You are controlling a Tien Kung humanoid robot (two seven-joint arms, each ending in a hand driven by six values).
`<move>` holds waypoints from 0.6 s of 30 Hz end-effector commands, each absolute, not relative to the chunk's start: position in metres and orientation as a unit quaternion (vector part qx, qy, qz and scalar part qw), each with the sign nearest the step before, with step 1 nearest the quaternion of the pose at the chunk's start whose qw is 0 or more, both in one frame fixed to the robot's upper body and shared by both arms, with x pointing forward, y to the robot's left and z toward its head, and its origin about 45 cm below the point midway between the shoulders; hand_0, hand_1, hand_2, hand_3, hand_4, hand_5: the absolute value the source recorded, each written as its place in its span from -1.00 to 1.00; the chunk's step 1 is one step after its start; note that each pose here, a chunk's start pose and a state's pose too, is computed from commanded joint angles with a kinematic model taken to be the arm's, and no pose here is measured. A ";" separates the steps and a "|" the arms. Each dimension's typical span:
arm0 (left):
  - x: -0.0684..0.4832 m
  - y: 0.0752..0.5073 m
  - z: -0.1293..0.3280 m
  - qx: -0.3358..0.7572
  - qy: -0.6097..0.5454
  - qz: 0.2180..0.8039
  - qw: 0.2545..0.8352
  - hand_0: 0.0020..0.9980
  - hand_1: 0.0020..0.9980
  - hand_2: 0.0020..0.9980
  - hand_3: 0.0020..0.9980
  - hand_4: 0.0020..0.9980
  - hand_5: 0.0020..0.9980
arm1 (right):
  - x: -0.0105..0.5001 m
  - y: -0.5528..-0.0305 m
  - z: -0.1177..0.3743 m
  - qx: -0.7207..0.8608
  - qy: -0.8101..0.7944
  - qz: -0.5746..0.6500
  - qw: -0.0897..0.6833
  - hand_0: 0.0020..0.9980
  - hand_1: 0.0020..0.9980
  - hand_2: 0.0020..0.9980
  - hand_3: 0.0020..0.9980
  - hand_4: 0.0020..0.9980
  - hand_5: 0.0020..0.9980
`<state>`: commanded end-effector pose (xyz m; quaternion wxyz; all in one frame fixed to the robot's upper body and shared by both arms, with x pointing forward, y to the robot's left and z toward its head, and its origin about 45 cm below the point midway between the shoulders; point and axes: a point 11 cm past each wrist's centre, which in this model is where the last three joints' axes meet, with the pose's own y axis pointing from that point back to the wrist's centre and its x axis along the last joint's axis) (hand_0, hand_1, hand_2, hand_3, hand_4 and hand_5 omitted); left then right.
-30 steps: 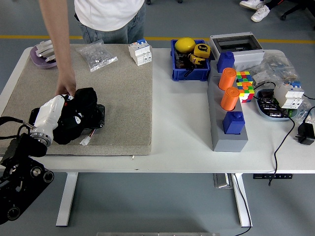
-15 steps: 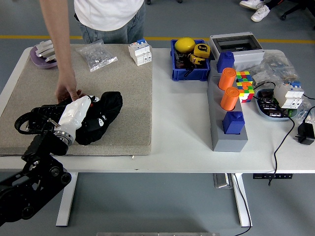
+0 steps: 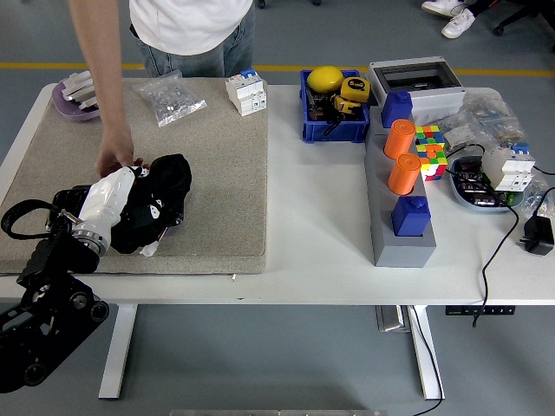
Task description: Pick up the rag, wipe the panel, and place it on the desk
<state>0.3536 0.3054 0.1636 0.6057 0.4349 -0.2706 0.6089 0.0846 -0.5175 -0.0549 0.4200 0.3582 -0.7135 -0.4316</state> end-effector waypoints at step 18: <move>0.338 0.379 0.173 0.474 -0.263 0.656 0.525 -0.52 -0.62 0.10 0.03 -0.51 -1.00 | 0.084 -0.519 -0.054 0.357 -0.715 -0.431 0.420 0.61 0.40 0.42 0.36 1.00 0.47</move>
